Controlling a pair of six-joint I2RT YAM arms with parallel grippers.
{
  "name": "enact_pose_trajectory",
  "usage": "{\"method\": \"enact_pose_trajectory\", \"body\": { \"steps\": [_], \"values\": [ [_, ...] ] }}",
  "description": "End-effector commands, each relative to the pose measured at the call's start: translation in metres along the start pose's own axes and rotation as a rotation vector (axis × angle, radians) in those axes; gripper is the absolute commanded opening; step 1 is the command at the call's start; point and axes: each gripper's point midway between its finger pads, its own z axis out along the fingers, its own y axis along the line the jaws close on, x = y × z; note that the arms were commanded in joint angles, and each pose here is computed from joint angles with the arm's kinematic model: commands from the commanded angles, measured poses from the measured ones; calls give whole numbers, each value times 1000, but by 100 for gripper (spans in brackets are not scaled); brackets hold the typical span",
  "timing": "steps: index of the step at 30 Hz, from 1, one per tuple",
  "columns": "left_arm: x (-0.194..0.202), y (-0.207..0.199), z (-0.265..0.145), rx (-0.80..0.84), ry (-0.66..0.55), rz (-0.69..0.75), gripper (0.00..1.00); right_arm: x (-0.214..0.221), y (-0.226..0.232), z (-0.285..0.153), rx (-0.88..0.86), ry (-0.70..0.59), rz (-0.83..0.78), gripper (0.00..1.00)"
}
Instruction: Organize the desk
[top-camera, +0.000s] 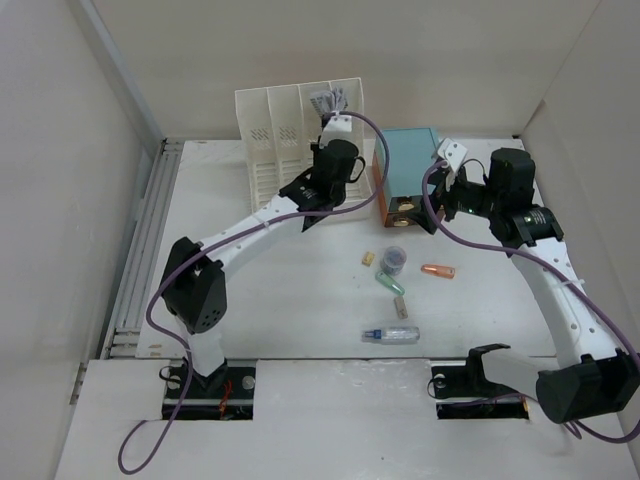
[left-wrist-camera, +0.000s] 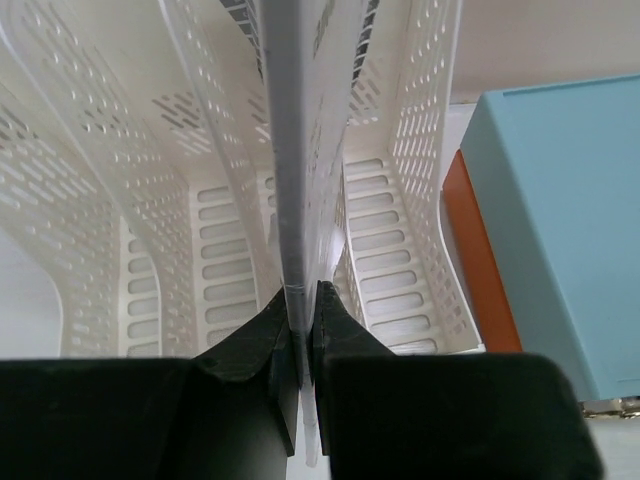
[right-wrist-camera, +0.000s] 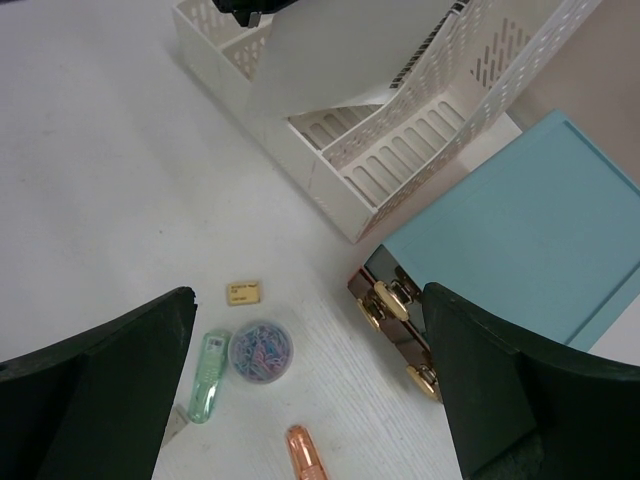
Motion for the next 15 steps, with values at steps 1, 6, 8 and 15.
{"method": "enact_pose_trajectory", "body": {
  "steps": [1,6,8,15],
  "values": [
    [-40,12,-2,-36,-65,-241,0,-11,-2,-1,-2,-38,-38,100],
    [-30,13,-7,-31,-20,-383,0,-10,-1,-1,-5,-32,-32,100],
    [-21,22,-6,-66,-8,-408,0,-10,-1,-1,-5,-32,-32,100],
    [5,53,-16,-194,-28,-482,0,-9,2,-1,-24,-34,-45,100]
  ]
}}
